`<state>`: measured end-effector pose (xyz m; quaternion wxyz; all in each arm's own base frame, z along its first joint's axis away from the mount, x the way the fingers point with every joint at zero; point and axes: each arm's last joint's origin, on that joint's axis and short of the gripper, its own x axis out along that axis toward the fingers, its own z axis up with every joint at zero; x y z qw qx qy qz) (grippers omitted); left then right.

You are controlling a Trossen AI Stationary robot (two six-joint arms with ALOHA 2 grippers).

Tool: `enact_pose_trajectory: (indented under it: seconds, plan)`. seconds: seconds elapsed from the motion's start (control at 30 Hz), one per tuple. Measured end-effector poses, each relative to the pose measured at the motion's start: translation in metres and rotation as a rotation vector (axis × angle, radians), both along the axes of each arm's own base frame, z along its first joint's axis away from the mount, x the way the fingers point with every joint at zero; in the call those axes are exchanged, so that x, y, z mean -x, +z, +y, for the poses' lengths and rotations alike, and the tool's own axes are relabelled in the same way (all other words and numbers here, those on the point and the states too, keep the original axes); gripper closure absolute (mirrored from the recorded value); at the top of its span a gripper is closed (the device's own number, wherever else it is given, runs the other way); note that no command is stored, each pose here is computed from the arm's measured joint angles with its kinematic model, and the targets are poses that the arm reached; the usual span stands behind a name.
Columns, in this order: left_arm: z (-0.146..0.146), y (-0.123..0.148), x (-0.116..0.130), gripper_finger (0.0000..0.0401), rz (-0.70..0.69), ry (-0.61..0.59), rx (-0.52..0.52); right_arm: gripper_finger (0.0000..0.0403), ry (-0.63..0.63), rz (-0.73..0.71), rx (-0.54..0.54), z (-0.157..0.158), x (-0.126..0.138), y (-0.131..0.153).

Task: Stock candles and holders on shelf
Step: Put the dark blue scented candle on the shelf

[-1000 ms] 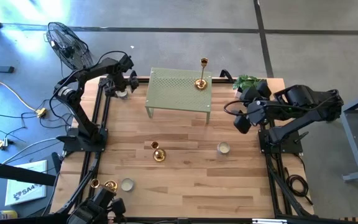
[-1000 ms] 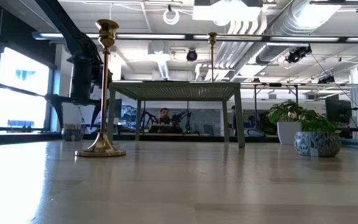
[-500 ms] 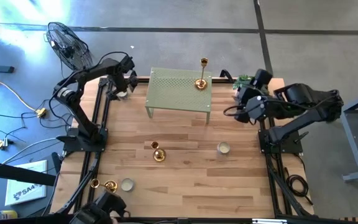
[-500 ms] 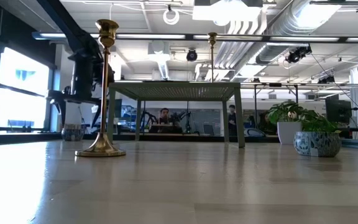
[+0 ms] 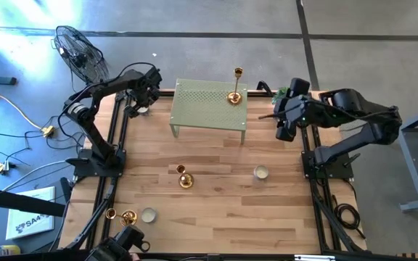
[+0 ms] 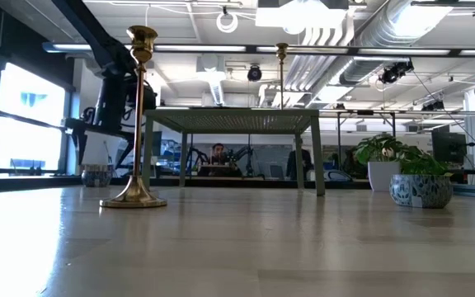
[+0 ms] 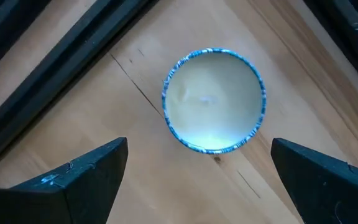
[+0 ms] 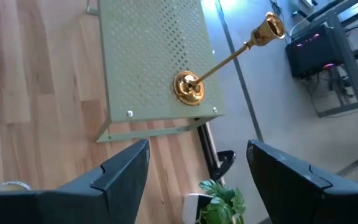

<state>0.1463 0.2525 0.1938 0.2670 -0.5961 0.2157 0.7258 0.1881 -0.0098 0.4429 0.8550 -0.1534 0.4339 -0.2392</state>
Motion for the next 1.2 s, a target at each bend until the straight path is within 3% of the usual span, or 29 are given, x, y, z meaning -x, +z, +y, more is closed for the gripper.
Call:
enact_pose_trajectory:
  seconds: [0.3,0.47,0.63,0.77,1.2]
  plan:
    - [0.005,-0.002,0.006,0.0013,-0.027,-0.016,0.001,0.0139,-0.005,-0.02,-0.032,-0.007,-0.001,0.001]
    - [-0.001,-0.025,0.007,0.0013,-0.123,0.007,0.008,0.0139,-0.009,-0.025,-0.031,-0.009,-0.002,0.002]
    - [-0.007,-0.037,0.011,0.0013,-0.079,0.036,-0.01,0.0139,-0.009,-0.025,-0.031,-0.009,-0.002,0.002]
    - [-0.002,-0.036,0.009,0.0013,-0.085,0.015,-0.06,0.0139,-0.005,-0.032,-0.028,-0.009,-0.003,0.002]
    - [-0.001,-0.032,0.012,0.0013,-0.008,0.113,-0.146,0.0139,0.009,-0.038,-0.016,-0.009,-0.004,0.003]
